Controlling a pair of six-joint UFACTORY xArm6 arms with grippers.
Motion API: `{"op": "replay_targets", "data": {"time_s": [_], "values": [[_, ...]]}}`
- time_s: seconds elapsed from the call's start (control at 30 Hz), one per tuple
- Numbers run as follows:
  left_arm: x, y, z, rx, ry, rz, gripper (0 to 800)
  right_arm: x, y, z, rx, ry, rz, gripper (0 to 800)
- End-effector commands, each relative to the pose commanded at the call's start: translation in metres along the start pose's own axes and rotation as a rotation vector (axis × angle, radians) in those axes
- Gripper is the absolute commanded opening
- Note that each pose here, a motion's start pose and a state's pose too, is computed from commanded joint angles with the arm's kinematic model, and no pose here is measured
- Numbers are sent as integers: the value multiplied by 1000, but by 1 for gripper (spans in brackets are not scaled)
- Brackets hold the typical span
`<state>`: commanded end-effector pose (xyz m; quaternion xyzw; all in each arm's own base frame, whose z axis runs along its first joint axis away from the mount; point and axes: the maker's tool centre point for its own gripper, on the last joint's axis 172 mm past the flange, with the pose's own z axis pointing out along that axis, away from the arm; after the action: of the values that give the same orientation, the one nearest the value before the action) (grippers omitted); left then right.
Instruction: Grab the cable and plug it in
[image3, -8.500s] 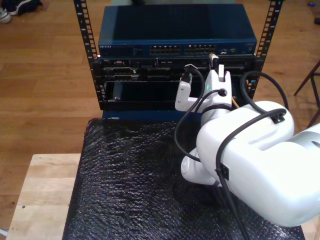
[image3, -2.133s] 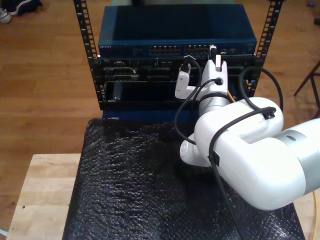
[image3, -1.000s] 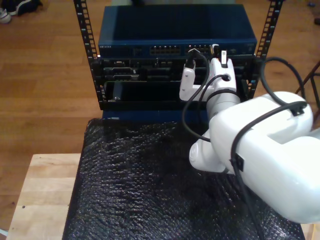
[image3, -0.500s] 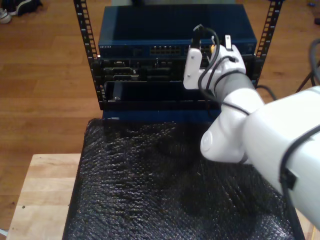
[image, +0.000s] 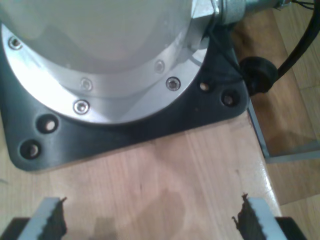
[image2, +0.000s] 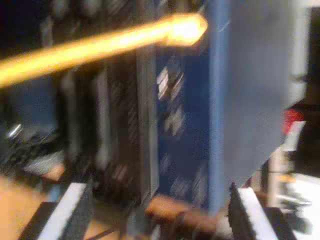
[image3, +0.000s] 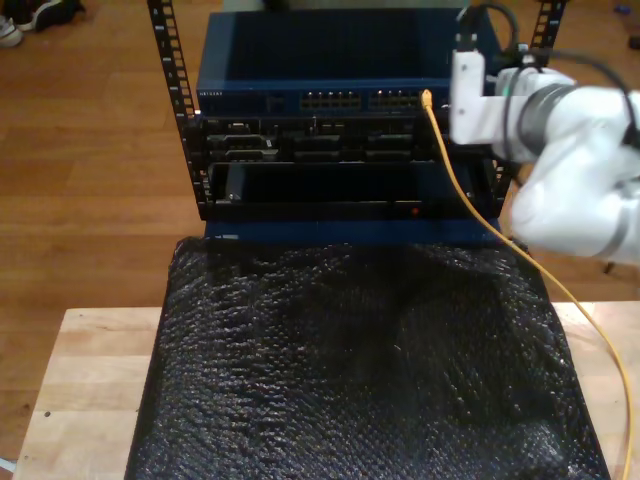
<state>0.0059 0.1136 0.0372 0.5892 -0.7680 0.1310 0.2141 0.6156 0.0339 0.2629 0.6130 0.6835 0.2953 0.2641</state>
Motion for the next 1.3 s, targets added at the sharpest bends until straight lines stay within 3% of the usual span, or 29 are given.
{"op": "replay_targets", "data": {"time_s": [0.33,0.57,0.97,1.3], "values": [[0,0,0,0,2,0,800,-68,-80,-39,319,66,-166,789],[0,0,0,1,2,-1,800,-140,-136,-89,463,114,-206,793],[0,0,0,1,0,-1,800,-252,-221,-203,555,90,-55,793],[0,0,0,0,2,0,800,-257,-333,-282,748,56,7,793]]}}
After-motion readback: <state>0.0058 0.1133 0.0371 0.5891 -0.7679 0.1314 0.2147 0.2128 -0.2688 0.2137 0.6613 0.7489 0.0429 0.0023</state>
